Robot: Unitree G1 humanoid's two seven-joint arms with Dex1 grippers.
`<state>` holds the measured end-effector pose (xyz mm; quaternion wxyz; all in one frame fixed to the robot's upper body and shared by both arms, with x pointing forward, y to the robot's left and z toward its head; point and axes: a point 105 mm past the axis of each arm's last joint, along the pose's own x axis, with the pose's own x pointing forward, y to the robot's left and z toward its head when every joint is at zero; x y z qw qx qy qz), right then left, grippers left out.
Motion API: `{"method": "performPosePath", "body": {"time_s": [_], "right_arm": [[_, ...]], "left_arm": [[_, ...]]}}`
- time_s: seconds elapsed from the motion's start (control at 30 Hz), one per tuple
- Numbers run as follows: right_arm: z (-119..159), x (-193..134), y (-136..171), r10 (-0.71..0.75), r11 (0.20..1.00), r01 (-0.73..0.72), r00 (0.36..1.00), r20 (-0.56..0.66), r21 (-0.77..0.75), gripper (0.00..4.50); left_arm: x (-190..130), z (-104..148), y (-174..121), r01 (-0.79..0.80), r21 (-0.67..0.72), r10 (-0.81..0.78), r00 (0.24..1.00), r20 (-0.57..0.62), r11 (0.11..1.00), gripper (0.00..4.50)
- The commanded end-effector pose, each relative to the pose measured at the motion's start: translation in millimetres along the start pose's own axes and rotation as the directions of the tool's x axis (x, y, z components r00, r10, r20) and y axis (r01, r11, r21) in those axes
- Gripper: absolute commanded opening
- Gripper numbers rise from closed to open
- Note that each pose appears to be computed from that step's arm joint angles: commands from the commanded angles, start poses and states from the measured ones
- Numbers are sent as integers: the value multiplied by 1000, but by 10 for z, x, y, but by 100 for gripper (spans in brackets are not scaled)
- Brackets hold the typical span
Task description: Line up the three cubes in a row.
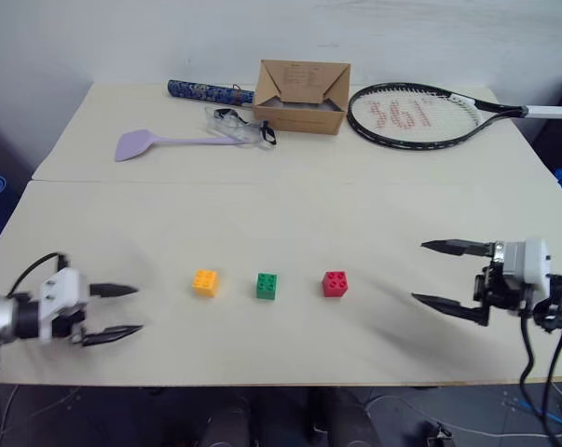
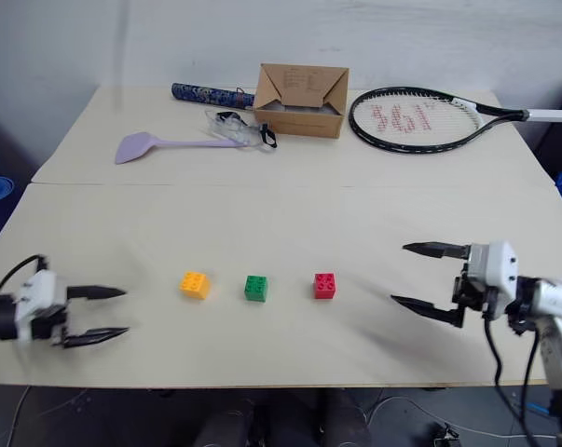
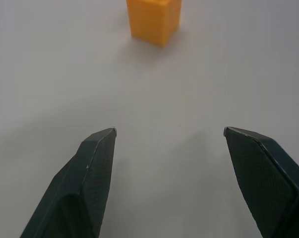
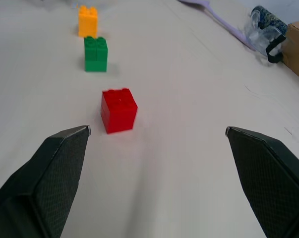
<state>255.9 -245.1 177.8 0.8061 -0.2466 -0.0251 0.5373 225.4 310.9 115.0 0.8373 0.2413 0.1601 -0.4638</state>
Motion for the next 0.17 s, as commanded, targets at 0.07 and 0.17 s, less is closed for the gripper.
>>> {"method": "performPosePath", "body": {"time_s": [0.07, 0.17], "right_arm": [[-2, -99, 38, 83, 995, -85, 995, -52, -41, 450], [-5, -124, -8, 58, 997, -61, 997, -49, -44, 450]], "left_arm": [[-141, 227, 65, -113, 47, 112, 993, 34, 992, 365], [-140, 263, 19, -108, 47, 107, 994, 23, 993, 365]]}}
